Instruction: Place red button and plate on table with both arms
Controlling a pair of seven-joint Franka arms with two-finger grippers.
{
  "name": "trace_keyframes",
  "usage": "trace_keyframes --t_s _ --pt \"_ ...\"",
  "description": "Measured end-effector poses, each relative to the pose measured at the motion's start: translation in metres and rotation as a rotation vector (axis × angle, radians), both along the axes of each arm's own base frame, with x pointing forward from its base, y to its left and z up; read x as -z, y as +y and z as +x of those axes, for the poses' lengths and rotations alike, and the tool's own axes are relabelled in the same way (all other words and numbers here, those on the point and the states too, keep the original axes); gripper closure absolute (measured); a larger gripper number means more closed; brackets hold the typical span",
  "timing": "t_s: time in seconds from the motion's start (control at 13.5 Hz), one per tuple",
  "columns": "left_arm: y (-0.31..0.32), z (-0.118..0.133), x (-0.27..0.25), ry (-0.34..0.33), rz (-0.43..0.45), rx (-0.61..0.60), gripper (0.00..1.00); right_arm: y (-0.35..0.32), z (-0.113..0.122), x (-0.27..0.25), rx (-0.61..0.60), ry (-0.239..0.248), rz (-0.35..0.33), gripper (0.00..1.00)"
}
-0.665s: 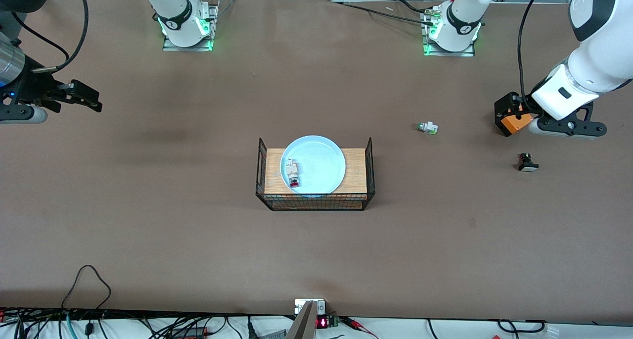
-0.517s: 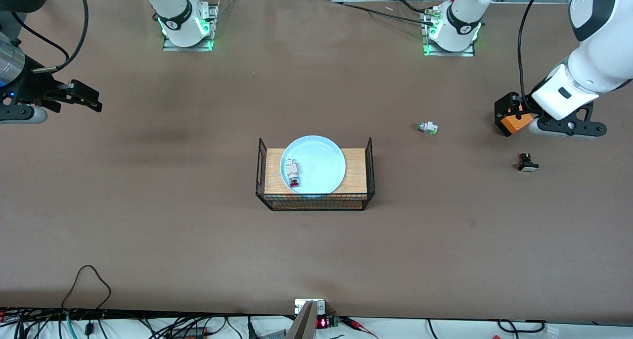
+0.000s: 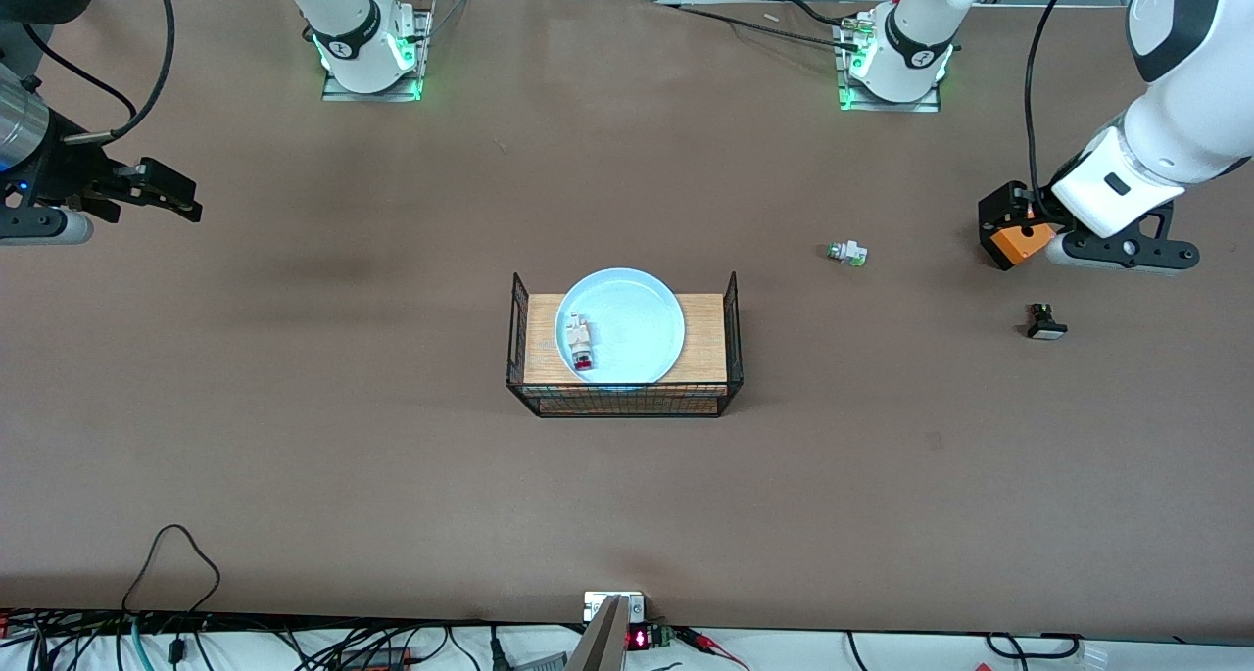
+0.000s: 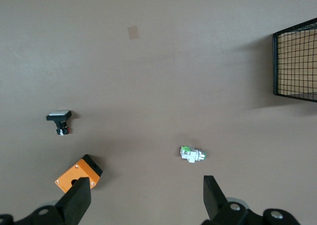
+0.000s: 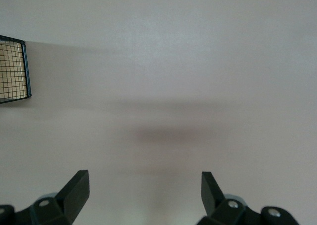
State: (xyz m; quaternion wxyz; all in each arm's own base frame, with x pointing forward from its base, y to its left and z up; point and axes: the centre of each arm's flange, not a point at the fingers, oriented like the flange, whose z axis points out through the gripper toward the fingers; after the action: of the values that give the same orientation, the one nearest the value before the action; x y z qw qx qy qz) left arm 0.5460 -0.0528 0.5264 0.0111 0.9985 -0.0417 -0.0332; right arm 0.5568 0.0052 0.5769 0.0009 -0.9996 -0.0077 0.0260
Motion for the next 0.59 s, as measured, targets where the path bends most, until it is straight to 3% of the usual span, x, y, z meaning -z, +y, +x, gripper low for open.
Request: trace_keyframes --t_s 0.3,0.59 --pt "-0.110 -0.002 -0.009 0.050 -0.043 -0.033 0.00 0.000 0.000 0.000 0.000 -0.001 0.000 0.00" --pt "-0.242 0.001 0.007 0.135 -0.087 -0.225 0.00 0.000 0.000 -0.001 0.000 -0.001 0.000 0.00"
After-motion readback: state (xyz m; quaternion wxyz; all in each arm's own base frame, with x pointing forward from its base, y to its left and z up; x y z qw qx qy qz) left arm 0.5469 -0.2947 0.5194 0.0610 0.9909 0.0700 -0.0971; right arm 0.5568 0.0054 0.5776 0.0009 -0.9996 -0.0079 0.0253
